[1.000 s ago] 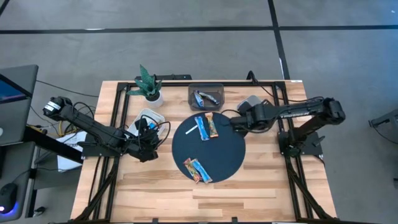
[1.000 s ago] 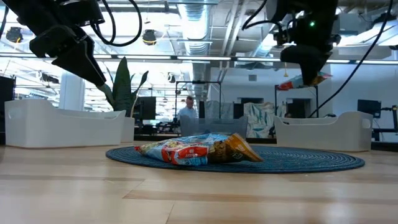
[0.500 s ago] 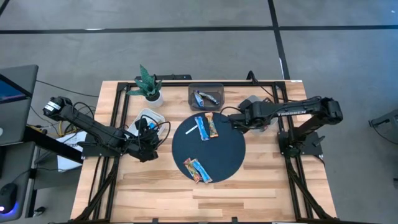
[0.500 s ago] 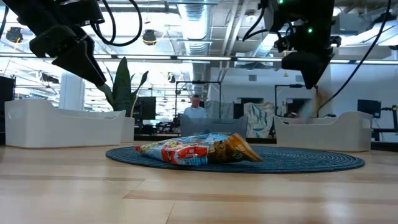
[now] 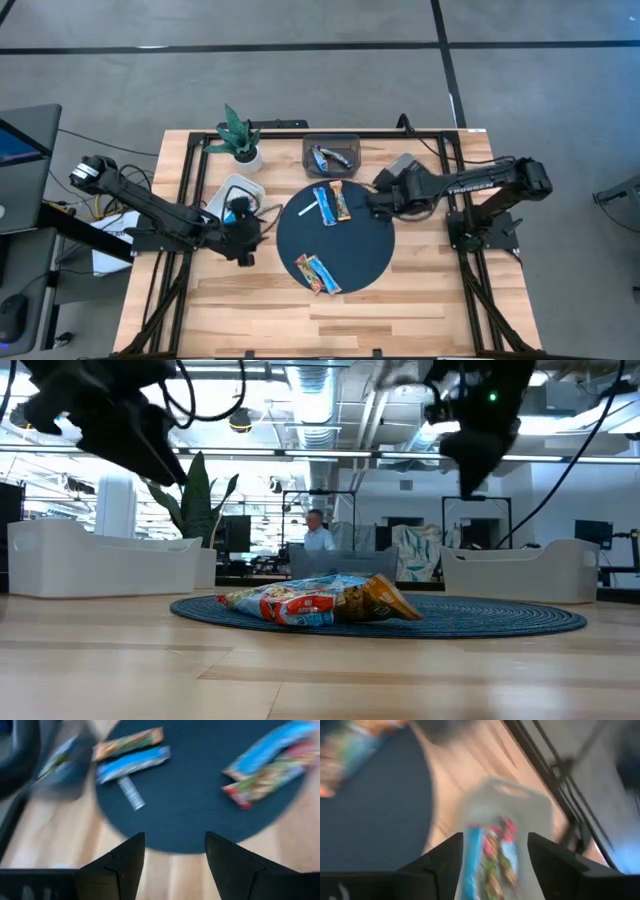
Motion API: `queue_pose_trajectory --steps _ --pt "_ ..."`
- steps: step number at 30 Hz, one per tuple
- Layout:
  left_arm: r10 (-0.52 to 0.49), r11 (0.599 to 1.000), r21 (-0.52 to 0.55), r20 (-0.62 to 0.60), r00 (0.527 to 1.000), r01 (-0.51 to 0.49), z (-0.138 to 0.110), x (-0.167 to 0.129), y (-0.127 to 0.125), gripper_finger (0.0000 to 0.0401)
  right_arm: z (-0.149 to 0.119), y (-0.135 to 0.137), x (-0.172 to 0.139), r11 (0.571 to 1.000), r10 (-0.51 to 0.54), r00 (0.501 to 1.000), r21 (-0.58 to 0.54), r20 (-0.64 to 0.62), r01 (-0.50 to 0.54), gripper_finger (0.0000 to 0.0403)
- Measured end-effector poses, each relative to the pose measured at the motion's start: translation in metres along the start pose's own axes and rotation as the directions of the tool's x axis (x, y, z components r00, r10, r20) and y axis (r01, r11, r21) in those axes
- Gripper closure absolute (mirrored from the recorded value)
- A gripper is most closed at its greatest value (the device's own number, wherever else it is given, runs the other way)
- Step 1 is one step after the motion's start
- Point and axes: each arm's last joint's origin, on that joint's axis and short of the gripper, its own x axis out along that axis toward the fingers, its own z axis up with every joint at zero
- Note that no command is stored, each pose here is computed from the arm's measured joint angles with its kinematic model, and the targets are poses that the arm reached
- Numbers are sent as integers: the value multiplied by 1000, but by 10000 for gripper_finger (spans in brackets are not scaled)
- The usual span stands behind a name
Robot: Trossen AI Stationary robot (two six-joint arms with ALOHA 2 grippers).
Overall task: Pick and place Granola Bars by type
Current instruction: Put the blue granola bar into the black bin
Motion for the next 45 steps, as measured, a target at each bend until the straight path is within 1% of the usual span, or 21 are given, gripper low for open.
queue_pose_trajectory --steps 2,5,8,10,15,19,21,23,25,27,32,36,39,42,45 --pt "-78 995 63 34 996 76 5 3 -6 200 1 12 -7 996 61 995 -71 78 -55 188" --pt "-183 971 165 55 982 172 10 11 -15 200 1 30 -21 977 150 972 -180 180 -117 192" --pt "-261 940 246 68 963 237 14 22 -25 200 -2 45 -34 951 226 940 -266 255 -156 196" --pt "-289 917 304 62 955 258 14 30 -31 200 -4 55 -40 937 265 919 -305 291 -173 198" --pt "-338 863 419 64 939 282 13 51 -46 200 -11 81 -44 903 314 896 -391 314 -179 203" --pt "-373 831 466 63 926 304 12 67 -53 200 -17 103 -34 871 308 907 -470 289 -145 206" --pt "-385 824 473 66 920 311 12 75 -54 200 -19 111 -27 862 293 917 -490 271 -131 208" --pt "-368 831 469 63 928 298 12 80 -51 200 -20 118 -19 857 273 929 -502 251 -117 210" --pt "-354 842 463 87 931 277 14 85 -46 200 -20 122 -12 855 258 937 -508 236 -108 212" --pt "-327 853 457 96 940 250 16 89 -38 200 -17 126 -4 866 245 942 -489 230 -106 216" --pt "-241 897 405 118 963 175 21 102 -11 200 -16 131 11 888 206 960 -449 191 -101 224" --pt "-176 929 349 128 976 122 23 111 11 200 -19 138 19 895 195 966 -434 167 -106 230" --pt "-136 944 317 132 982 89 24 115 25 200 -21 144 23 891 232 965 -426 121 -160 233" --pt "-107 954 291 133 985 65 24 118 35 200 -24 153 29 875 282 957 -427 68 -227 235" --pt "-88 961 273 149 985 45 25 120 41 200 -28 164 37 844 340 940 -453 36 -288 237"
